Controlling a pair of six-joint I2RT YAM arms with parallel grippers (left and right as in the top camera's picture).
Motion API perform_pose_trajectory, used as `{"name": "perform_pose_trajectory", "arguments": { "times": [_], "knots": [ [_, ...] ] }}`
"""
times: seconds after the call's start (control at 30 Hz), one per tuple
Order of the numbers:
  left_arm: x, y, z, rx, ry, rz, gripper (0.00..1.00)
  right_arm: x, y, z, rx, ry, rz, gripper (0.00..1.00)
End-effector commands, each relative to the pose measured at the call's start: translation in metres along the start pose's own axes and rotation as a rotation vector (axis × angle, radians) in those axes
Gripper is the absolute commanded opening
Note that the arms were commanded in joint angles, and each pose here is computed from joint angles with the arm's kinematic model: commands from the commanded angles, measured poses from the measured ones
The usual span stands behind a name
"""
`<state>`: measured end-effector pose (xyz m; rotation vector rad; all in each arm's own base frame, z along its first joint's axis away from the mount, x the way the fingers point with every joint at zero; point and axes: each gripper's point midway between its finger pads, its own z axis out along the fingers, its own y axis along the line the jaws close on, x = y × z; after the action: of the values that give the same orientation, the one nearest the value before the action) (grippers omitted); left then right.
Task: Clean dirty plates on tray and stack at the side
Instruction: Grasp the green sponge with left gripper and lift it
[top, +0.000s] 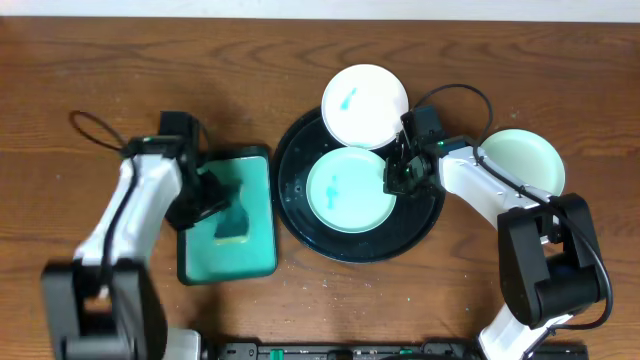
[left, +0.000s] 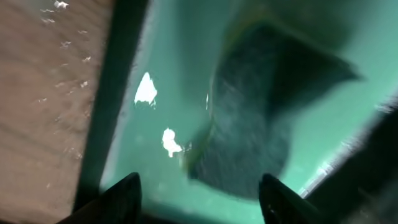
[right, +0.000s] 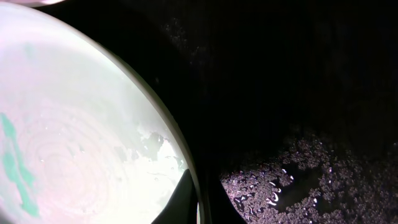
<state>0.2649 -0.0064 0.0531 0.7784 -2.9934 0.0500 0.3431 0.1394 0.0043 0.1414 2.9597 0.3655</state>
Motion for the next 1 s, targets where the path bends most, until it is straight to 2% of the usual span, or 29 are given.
{"name": "perform_pose_trajectory", "arguments": {
  "times": [0.0,0.13,0.33,0.43,0.57,0.87,0.9,0.93,0.97],
  "knots": [
    [0.004,-0.011,0.036,0.031,0.117,0.005,0.54,-0.013,-0.025,-0.002,0.114,-0.062,0.036,0.01],
    [-0.005,-0.024,0.055,0.048,0.110,0.033,0.48,-0.013,-0.025,-0.002,0.114,-0.062,0.036,0.01],
    [-0.002,-0.028,0.043,0.056,0.088,0.090,0.43,-0.011,-0.026,-0.002,0.117,-0.055,0.037,0.01],
    [-0.011,-0.024,0.018,0.049,-0.018,0.111,0.44,-0.012,-0.026,-0.002,0.117,-0.056,0.037,0.01],
    [-0.015,-0.024,0.003,0.062,-0.075,0.115,0.53,-0.012,-0.026,-0.002,0.116,-0.057,0.037,0.01],
    [0.013,-0.025,0.058,0.031,-0.019,0.179,0.53,-0.012,-0.024,-0.002,0.114,-0.059,0.034,0.01],
    [0.014,-0.026,0.061,0.030,-0.018,0.183,0.41,-0.012,-0.024,-0.002,0.114,-0.059,0.034,0.01],
    [0.014,-0.026,0.061,0.031,-0.020,0.183,0.13,-0.012,-0.024,-0.002,0.114,-0.059,0.034,0.01],
    [0.013,-0.026,0.060,0.034,-0.024,0.182,0.07,-0.012,-0.024,-0.002,0.114,-0.059,0.034,0.01]
  ]
}}
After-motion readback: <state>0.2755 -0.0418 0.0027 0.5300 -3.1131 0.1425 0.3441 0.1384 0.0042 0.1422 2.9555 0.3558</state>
